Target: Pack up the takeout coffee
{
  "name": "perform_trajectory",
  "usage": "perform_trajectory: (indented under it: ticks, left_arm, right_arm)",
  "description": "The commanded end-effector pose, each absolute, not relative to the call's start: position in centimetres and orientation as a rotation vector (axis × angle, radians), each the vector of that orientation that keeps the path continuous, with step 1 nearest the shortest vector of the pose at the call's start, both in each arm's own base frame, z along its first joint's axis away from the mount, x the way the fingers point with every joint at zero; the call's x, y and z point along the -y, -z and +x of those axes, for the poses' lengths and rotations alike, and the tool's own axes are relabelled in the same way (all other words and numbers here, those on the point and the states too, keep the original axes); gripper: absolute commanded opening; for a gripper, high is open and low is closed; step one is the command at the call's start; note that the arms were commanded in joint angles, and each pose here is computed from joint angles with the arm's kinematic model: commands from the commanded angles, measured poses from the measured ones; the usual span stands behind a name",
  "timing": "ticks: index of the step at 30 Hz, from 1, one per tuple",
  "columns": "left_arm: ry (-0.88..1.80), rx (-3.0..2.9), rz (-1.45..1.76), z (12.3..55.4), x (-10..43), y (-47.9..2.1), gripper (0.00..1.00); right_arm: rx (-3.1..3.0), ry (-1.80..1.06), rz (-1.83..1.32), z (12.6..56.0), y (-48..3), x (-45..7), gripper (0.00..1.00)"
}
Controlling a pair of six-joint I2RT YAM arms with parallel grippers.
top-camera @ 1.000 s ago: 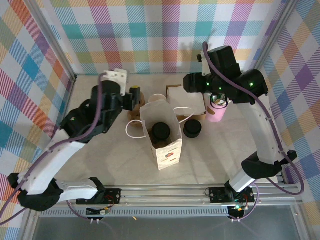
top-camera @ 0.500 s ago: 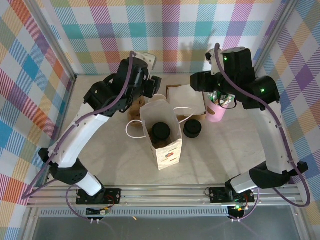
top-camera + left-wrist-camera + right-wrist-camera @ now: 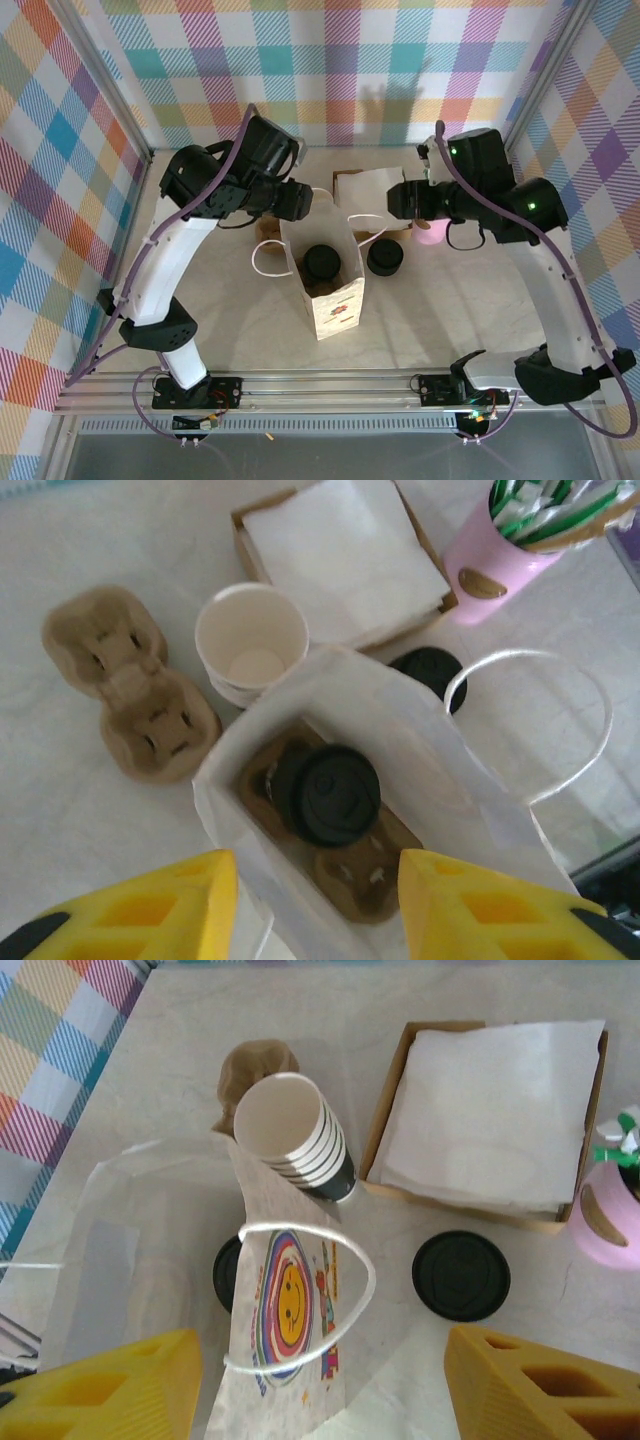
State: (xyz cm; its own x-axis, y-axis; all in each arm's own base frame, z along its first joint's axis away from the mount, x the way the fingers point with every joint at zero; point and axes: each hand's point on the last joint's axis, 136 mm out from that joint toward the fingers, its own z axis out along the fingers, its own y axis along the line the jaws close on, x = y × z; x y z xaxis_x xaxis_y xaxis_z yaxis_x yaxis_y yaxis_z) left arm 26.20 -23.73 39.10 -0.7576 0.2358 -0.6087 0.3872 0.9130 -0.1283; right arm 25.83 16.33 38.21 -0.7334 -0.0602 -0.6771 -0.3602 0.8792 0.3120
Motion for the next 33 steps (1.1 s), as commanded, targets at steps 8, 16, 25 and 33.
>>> perform_trajectory:
  ticks: [8,16,25,33]
  left_arm:
    - [0.342,-2.747,0.362,22.8,23.0,-35.5,0.37]
    - [0.331,-2.751,0.359,22.8,22.8,-35.3,0.37]
    - [0.342,-2.749,0.381,22.5,22.7,-35.5,0.36]
    - [0.311,-2.723,0.378,21.7,21.1,-35.6,0.37]
  right_arm:
    - [-2.410,-0.533,-0.326,23.7,-37.1,-15.1,0.67]
    - [-2.431,-0.450,-0.313,24.8,-36.3,-14.5,0.70]
    - [-2.429,-0.394,-0.184,27.8,-34.7,-12.9,0.73]
    - [-2.428,-0.417,-0.176,28.1,-33.7,-12.9,0.75]
